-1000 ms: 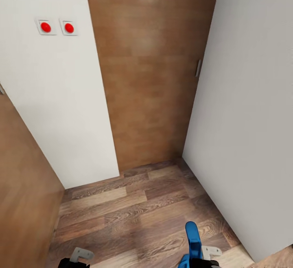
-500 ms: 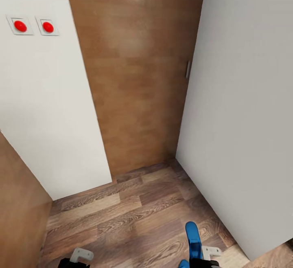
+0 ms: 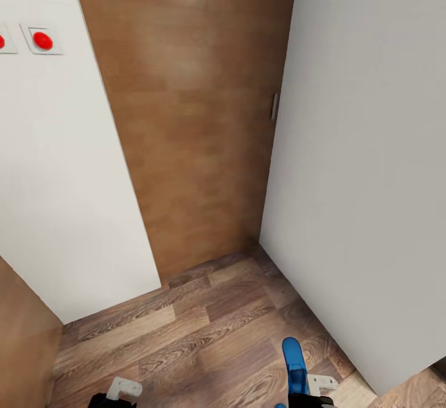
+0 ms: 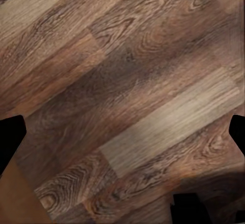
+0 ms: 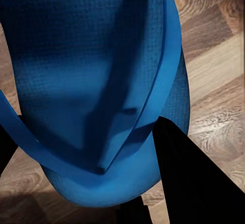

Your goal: In the bedroom, move the book from the bed onto either nightstand, and place the two sandals side by side next to the bed.

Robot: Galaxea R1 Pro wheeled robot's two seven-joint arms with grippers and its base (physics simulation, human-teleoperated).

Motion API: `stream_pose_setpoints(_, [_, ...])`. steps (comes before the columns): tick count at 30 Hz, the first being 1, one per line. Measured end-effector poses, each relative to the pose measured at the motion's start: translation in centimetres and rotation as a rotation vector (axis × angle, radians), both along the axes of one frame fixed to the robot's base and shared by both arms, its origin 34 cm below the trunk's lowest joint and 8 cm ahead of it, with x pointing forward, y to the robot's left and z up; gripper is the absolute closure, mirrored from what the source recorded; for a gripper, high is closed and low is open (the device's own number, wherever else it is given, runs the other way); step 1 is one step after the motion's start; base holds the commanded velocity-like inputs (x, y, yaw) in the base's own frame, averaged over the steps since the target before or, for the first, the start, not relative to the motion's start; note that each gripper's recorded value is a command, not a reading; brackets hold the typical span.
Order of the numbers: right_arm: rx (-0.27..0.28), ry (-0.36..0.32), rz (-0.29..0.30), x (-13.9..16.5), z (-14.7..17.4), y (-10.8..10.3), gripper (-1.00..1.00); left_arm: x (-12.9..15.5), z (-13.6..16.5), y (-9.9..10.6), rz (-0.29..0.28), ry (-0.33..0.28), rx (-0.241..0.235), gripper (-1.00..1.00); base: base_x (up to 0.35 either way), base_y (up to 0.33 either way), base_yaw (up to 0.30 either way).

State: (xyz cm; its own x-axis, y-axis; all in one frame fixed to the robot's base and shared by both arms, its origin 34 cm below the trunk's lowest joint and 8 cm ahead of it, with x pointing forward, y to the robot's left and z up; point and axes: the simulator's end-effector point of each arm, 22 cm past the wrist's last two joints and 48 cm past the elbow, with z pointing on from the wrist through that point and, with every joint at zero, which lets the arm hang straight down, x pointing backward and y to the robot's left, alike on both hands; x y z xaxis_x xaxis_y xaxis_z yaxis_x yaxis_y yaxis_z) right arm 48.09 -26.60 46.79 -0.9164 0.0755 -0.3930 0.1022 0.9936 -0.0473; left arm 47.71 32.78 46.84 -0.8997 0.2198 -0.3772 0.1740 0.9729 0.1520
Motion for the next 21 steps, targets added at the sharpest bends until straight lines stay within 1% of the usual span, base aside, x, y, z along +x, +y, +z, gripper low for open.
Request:
stream_pose_setpoints(8, [-0.002,-0.004,0.002,0.12,0.1,-0.07,1.0,0.09,0.09,0.01,0.0,-0.003,0.0,-1.0,0.059,0.062,-0.085])
stream_pose_setpoints(17, [-0.002,-0.012,0.003,0.39,0.36,-0.07,1.0,0.38,0.35,0.0,0.0,-0.01,0.0,-1.0,0.006,0.006,-0.18])
stream_pose_setpoints(21, [-0.005,-0.014,0.006,0.47,0.44,-0.14,1.0,0.43,0.42,0.01,0.0,-0.012,0.0,-1.0,0.001,0.001,-0.087])
